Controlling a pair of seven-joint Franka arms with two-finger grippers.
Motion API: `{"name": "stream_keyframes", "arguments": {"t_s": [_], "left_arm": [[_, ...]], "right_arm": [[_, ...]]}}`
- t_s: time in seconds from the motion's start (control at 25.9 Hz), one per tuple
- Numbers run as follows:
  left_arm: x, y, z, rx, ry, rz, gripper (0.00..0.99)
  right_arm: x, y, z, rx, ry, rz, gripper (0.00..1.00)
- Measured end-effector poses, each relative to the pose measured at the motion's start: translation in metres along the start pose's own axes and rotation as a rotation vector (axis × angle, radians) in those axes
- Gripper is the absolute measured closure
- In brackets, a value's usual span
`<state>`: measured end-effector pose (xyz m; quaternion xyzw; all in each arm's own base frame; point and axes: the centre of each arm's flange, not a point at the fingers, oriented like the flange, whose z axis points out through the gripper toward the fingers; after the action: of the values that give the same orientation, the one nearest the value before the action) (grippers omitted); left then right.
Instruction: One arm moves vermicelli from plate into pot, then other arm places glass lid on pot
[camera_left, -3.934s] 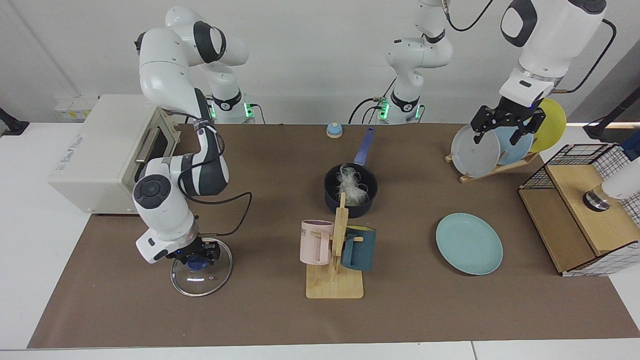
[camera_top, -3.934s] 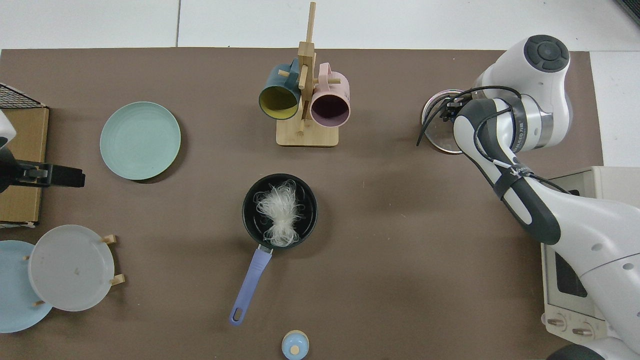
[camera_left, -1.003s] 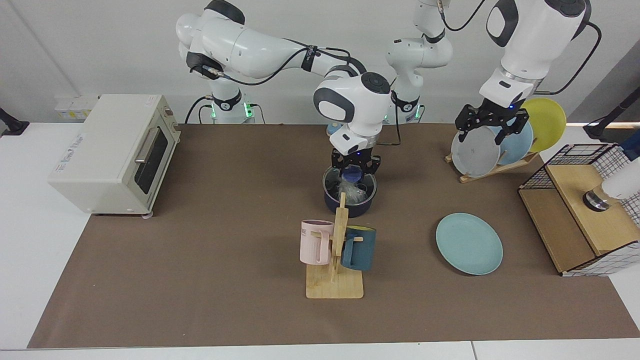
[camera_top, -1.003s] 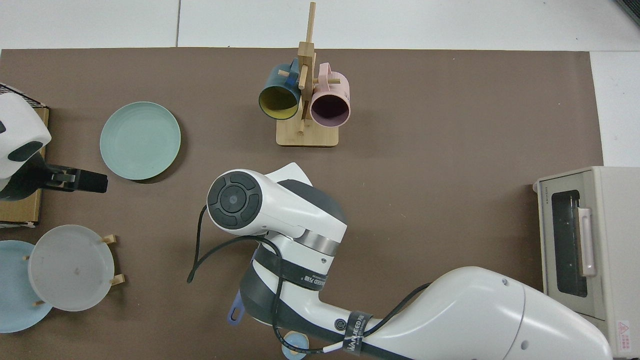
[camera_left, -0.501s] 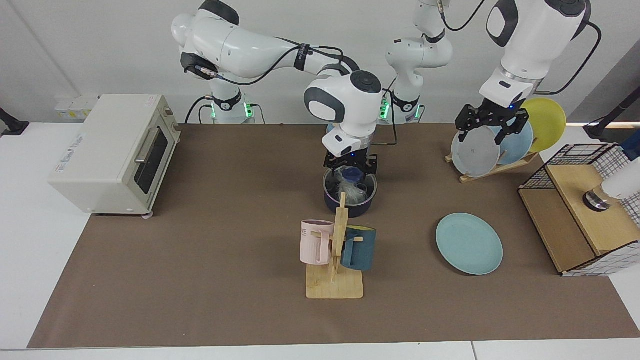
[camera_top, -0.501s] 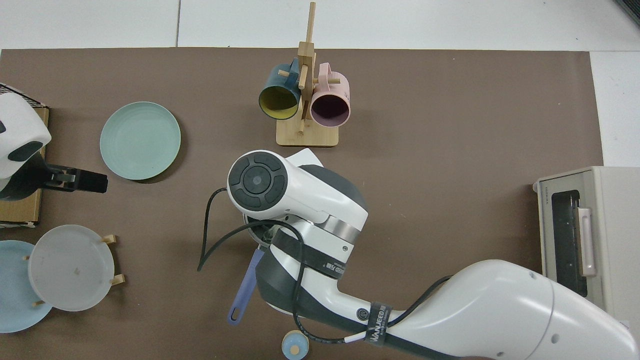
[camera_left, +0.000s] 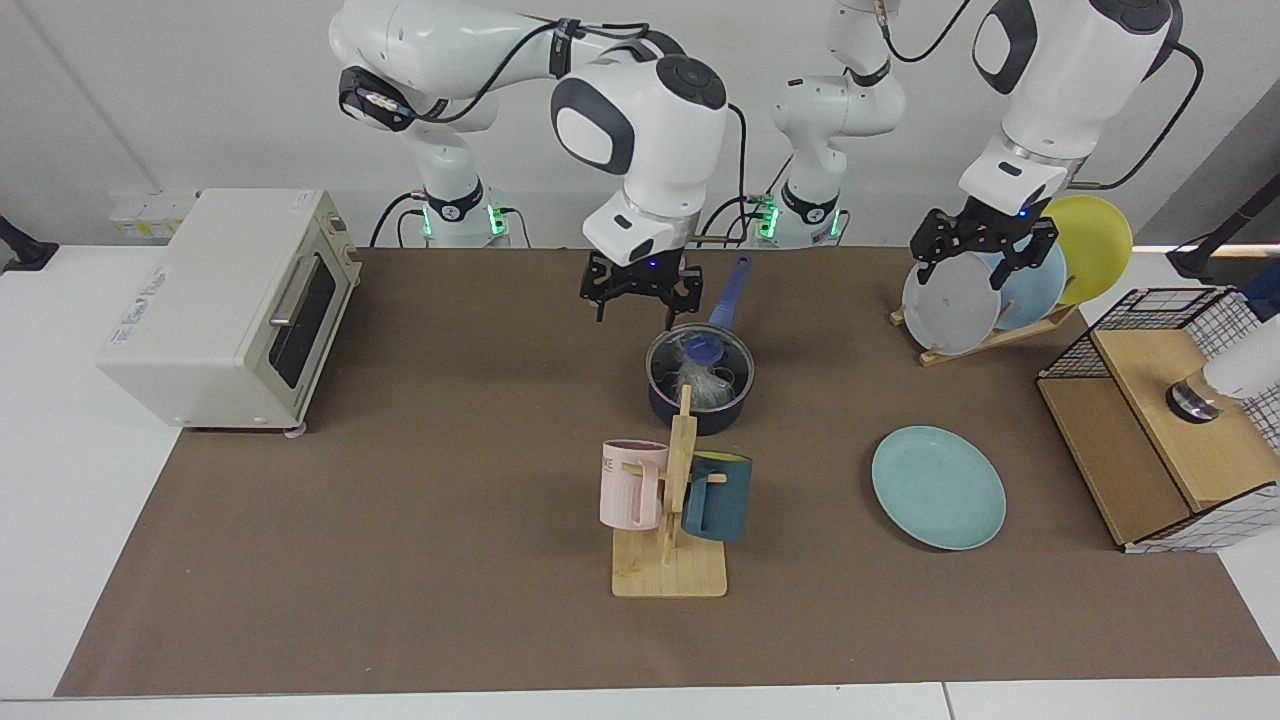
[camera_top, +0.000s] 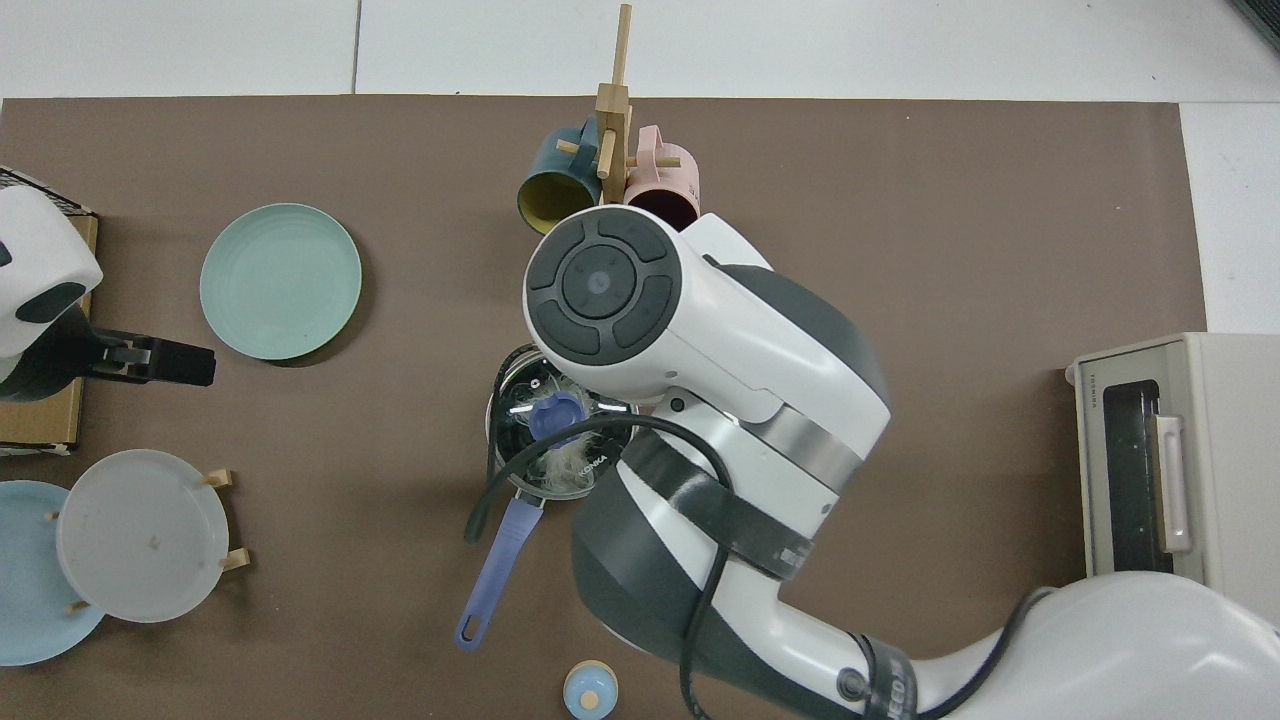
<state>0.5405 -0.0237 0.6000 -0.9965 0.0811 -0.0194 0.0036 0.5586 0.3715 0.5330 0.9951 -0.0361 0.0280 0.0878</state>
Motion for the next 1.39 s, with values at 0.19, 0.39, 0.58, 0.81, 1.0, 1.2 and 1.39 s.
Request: {"name": "stream_keyframes", "arguments": {"t_s": [0.19,0.39,0.58,0.81,1.0,1.2,1.39], "left_arm": [[0.000,0.000,0.000,0.000,0.000,0.000,0.000],[0.000,0.000,0.000,0.000,0.000,0.000,0.000],[0.000,0.000,0.000,0.000,0.000,0.000,0.000],[0.000,0.000,0.000,0.000,0.000,0.000,0.000],[0.000,0.000,0.000,0.000,0.000,0.000,0.000],[0.000,0.000,0.000,0.000,0.000,0.000,0.000],[0.000,0.000,0.000,0.000,0.000,0.000,0.000]], "right_arm": [[0.008,0.041,-0.030,-0.102,0.030,-0.019,0.00],[0.020,0.096,-0.048,-0.068,-0.045,0.011,0.00],[0.040,0.190,-0.069,0.075,-0.104,0.003,0.00],[0.054,0.293,-0.069,0.163,-0.042,0.005,0.00],[0.054,0.322,-0.045,0.162,-0.027,0.060,0.00],[0.047,0.326,-0.021,0.166,0.012,0.076,0.00],[0.038,0.334,-0.016,0.162,0.007,0.088,0.00]]}}
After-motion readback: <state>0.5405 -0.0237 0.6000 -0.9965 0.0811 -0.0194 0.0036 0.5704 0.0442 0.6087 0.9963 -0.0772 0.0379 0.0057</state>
